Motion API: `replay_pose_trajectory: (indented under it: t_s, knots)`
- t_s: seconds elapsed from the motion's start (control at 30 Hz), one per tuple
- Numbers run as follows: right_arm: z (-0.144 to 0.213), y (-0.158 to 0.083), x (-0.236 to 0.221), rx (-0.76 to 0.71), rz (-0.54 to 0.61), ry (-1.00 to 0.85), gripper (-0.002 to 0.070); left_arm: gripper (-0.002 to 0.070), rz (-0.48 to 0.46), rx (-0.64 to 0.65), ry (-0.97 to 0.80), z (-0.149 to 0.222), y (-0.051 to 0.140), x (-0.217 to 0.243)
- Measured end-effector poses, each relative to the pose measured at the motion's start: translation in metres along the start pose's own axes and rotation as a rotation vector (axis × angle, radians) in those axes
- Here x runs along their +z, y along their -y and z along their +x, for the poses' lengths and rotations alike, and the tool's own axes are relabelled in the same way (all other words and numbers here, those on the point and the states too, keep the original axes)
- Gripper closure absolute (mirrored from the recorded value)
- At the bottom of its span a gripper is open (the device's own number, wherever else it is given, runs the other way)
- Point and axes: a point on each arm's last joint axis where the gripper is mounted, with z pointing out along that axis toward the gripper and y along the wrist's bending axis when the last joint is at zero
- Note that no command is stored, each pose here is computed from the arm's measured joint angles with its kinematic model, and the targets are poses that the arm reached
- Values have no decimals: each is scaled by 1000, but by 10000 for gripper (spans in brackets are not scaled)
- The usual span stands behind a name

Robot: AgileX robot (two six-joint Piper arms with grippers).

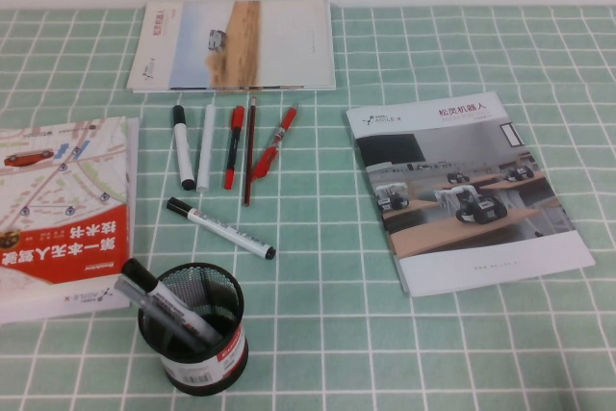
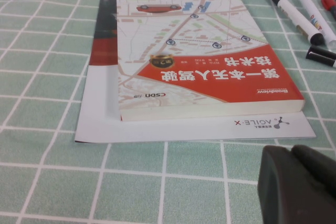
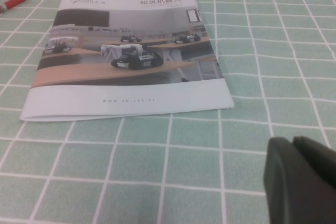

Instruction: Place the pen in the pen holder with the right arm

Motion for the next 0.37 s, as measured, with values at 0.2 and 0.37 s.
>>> replay_pose_trajectory:
  t_s: [0.2,0.37]
  knots:
    - [0,0,0,2,-1,0,695,679,0,0,0,0,0,0]
    - [0,0,0,4,-2,0,695,679,0,0,0,0,0,0]
